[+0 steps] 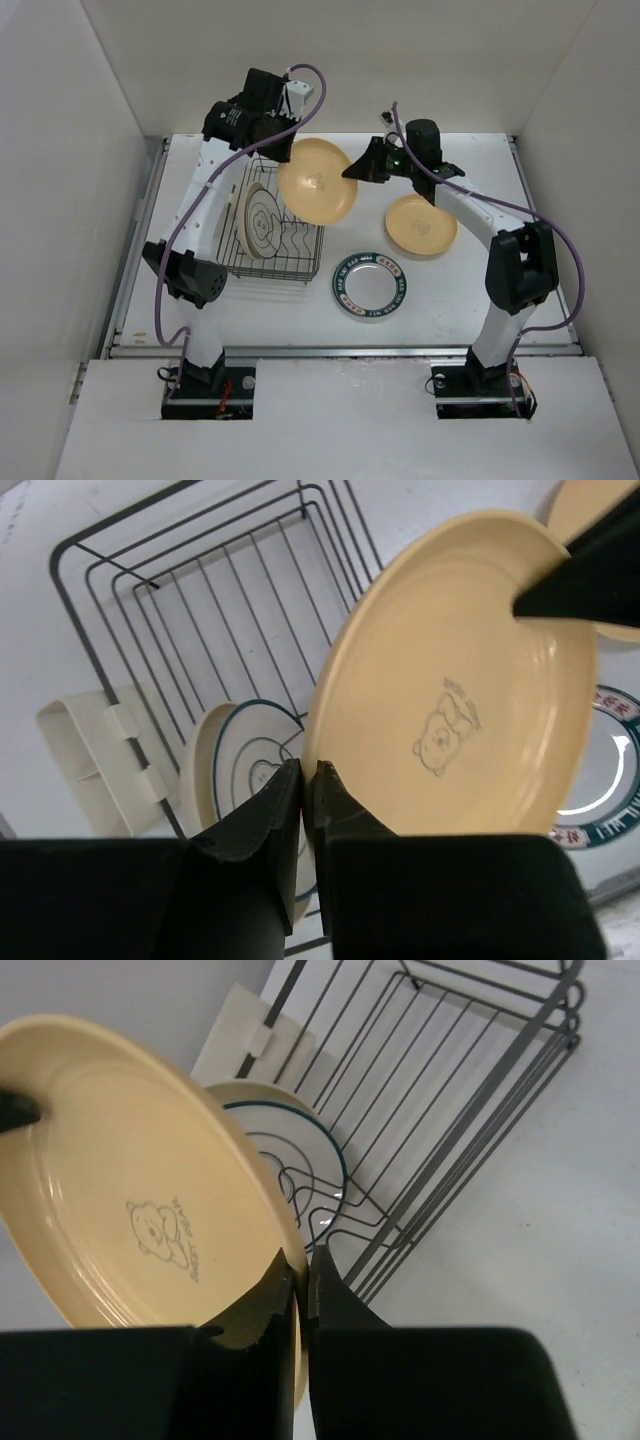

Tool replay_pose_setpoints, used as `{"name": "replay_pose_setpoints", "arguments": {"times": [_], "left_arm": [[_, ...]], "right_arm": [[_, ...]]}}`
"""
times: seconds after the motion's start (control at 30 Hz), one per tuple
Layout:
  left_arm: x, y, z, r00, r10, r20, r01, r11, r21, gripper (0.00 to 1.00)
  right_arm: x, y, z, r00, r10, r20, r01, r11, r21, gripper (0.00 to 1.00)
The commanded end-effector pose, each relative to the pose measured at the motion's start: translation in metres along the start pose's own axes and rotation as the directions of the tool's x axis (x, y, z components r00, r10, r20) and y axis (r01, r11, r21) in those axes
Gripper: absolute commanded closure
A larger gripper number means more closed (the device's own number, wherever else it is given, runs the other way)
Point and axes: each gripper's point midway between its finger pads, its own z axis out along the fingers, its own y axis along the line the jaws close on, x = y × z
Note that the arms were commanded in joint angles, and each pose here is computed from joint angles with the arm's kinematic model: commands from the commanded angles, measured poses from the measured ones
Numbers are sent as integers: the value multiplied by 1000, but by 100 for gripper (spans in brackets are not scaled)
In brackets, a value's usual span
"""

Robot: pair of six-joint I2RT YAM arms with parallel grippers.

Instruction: Unload the plates from the dish rack

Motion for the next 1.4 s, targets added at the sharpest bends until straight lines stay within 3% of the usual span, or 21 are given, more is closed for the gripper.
{"name": "replay_pose_setpoints", "arguments": {"times": [0.0, 0.03, 0.1, 0.17, 0.2, 0.3, 0.47, 0.5, 0.57, 0.63, 0.73, 0.8, 1.0, 1.1, 1.13, 1.3, 1.37], "left_arm": [[-7, -11, -6, 999, -23, 31, 21, 998, 55, 100], [-7, -8, -6, 999, -23, 30, 21, 999, 40, 97], [-6, -2, -6, 999, -23, 28, 23, 1000, 1, 78], [-1, 3, -4, 1000, -14, 9, 14, 1000, -23, 43], [-1, 5, -4, 1000, -14, 8, 15, 999, -38, 13], [6, 18, -6, 1000, -15, -14, 14, 994, -112, 0], [7, 52, -21, 1000, -7, -12, 3, 953, -303, 0], [8, 59, -24, 1000, -8, -15, 2, 937, -348, 0], [12, 80, -31, 999, 5, -42, -24, 888, -460, 0], [22, 90, -32, 995, 17, -95, -63, 856, -512, 1], [47, 99, -28, 982, 4, -189, -107, 833, -543, 3], [64, 97, -17, 970, -5, -244, -128, 841, -526, 3], [68, 99, -14, 968, -17, -251, -126, 830, -543, 4], [65, 101, -16, 970, -17, -243, -124, 824, -553, 4], [65, 101, -16, 970, -17, -243, -124, 824, -553, 4], [73, 102, -13, 963, -18, -269, -140, 819, -557, 4], [73, 102, -13, 963, -18, -269, -140, 819, -557, 4]], "right_arm": [[-20, 8, 0, 997, -43, 62, 45, 998, -31, 100], [-13, 3, 1, 998, -37, 53, 38, 999, -26, 100], [-19, 3, -6, 997, -19, 76, 21, 999, -29, 100], [-23, -13, -15, 993, 28, 111, -28, 1000, 5, 100], [-26, -13, -21, 990, 77, 121, -78, 997, 6, 100], [-34, -35, -43, 974, 140, 180, -150, 988, 44, 100], [-34, -70, -80, 946, 195, 260, -240, 959, 152, 100], [-26, -97, -93, 930, 233, 286, -306, 919, 246, 100], [-21, -114, -112, 927, 212, 308, -316, 885, 343, 100], [-6, -141, -139, 916, 212, 340, -362, 800, 479, 100], [23, -172, -169, 907, 223, 357, -407, 681, 608, 100], [34, -181, -180, 902, 223, 370, -422, 641, 641, 100], [64, -213, -205, 878, 246, 410, -478, 475, 739, 99], [73, -222, -205, 875, 257, 411, -485, 442, 755, 85], [75, -227, -207, 871, 255, 421, -492, 419, 763, 68], [91, -238, -210, 883, 275, 380, -462, 367, 807, 34], [94, -238, -212, 887, 279, 368, -452, 363, 815, 33]]}}
